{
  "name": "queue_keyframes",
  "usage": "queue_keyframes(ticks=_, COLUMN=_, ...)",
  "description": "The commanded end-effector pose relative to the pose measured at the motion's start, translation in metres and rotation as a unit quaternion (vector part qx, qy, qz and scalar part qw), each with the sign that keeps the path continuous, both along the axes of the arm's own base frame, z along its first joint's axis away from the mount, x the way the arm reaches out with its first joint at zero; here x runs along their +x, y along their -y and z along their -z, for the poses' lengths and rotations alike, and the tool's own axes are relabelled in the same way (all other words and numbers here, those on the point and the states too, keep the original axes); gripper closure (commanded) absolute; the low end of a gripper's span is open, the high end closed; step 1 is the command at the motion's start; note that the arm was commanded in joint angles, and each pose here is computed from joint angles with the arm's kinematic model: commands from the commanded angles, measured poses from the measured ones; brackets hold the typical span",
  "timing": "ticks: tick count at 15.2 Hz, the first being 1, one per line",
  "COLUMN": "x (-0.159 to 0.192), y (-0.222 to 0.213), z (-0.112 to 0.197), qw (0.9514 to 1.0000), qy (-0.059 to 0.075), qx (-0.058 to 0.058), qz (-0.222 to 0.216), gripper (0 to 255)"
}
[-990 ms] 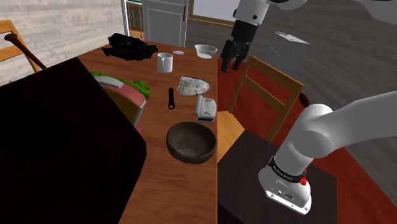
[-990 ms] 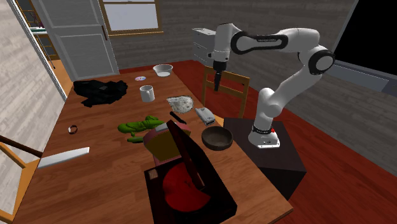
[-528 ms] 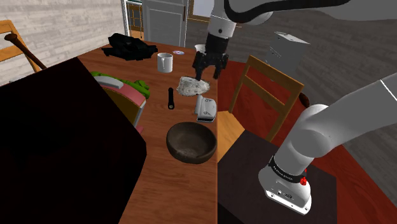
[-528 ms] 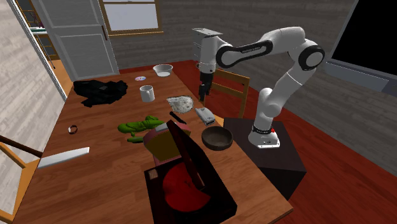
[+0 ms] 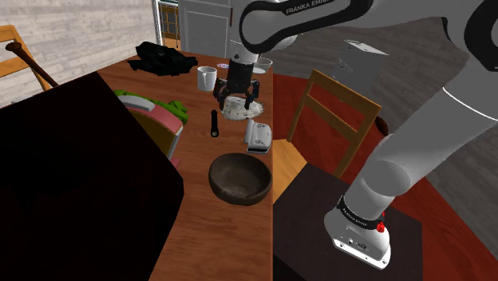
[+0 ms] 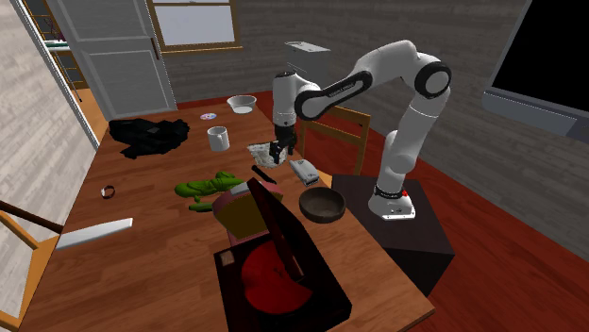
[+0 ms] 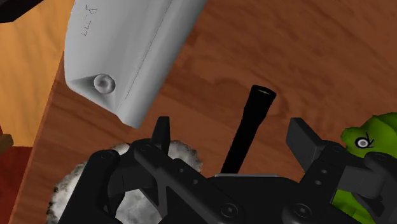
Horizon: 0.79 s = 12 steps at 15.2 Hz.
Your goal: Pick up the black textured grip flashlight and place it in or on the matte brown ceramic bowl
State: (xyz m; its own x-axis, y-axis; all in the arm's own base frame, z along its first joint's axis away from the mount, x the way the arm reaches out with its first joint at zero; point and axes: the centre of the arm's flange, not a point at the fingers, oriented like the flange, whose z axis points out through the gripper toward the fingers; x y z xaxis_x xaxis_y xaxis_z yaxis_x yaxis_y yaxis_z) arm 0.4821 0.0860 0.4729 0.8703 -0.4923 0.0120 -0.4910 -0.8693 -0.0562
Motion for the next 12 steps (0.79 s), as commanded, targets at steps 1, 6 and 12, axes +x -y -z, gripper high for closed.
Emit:
queue_keyframes(ticks=1, x=0.023, y=-0.004, z=0.016, qw=0.9995, qy=-0.004, qx=-0.003, qz=0.032, gripper=0)
queue_keyframes(ticks=6, x=0.078, y=-0.006, z=0.057, qw=0.9941, qy=-0.013, qx=-0.013, qz=0.107, gripper=0)
queue_keyframes(ticks=12, x=0.093, y=-0.005, z=0.089, qw=0.9915, qy=-0.016, qx=-0.016, qz=0.128, gripper=0)
